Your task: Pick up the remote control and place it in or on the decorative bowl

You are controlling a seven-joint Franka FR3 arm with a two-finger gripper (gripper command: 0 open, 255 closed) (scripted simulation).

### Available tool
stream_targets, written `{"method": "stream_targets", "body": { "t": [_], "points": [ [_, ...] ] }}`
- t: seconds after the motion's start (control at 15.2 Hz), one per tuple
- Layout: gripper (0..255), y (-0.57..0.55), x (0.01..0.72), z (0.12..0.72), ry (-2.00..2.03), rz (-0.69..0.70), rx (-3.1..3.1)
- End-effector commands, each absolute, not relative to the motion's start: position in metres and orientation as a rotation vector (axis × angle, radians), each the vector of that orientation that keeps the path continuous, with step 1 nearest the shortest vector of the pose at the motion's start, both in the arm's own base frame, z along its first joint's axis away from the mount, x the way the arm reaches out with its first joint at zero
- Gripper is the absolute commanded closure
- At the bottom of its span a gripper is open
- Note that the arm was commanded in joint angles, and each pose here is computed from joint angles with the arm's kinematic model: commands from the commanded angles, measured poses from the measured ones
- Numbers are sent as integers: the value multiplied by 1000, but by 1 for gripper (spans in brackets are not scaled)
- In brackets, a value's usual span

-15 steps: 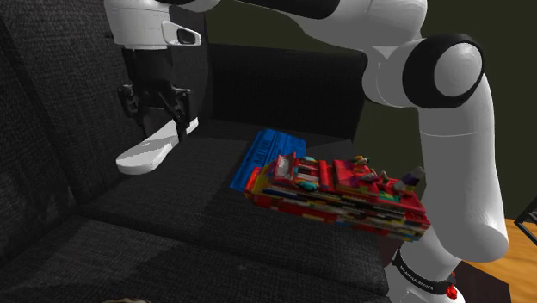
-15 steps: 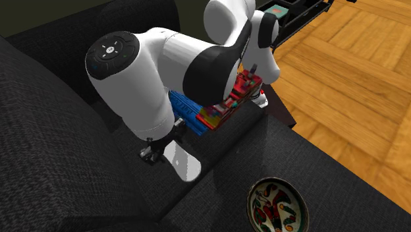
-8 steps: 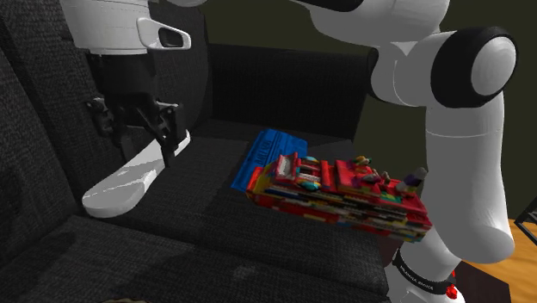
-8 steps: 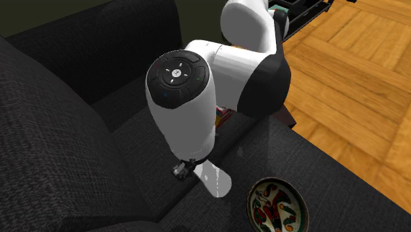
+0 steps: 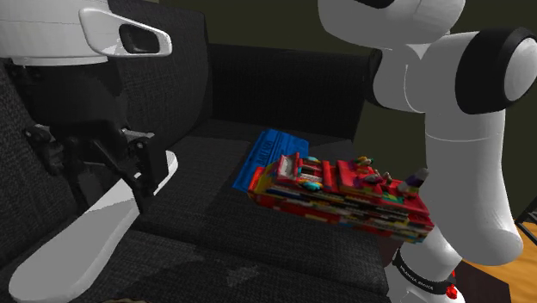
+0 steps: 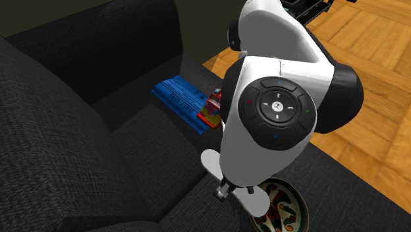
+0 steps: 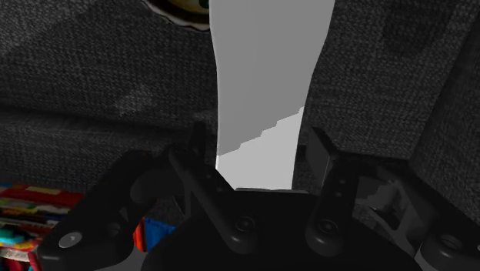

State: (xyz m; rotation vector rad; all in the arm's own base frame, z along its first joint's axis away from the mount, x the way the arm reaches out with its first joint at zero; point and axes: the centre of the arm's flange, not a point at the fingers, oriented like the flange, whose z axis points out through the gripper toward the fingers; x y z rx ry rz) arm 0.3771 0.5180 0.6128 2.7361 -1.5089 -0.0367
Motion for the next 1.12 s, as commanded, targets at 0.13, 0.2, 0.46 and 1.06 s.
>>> {"method": "stream_targets", "body": {
  "t": [0.13, 0.2, 0.46, 1.06],
  "points": [
    [255, 552, 337, 615, -1511, -36, 2736],
    [255, 561, 328, 615, -1511, -36, 2736],
    [255, 596, 288, 616, -1511, -36, 2736],
    [255, 620, 261, 585, -1511, -36, 2736]
  ]
}}
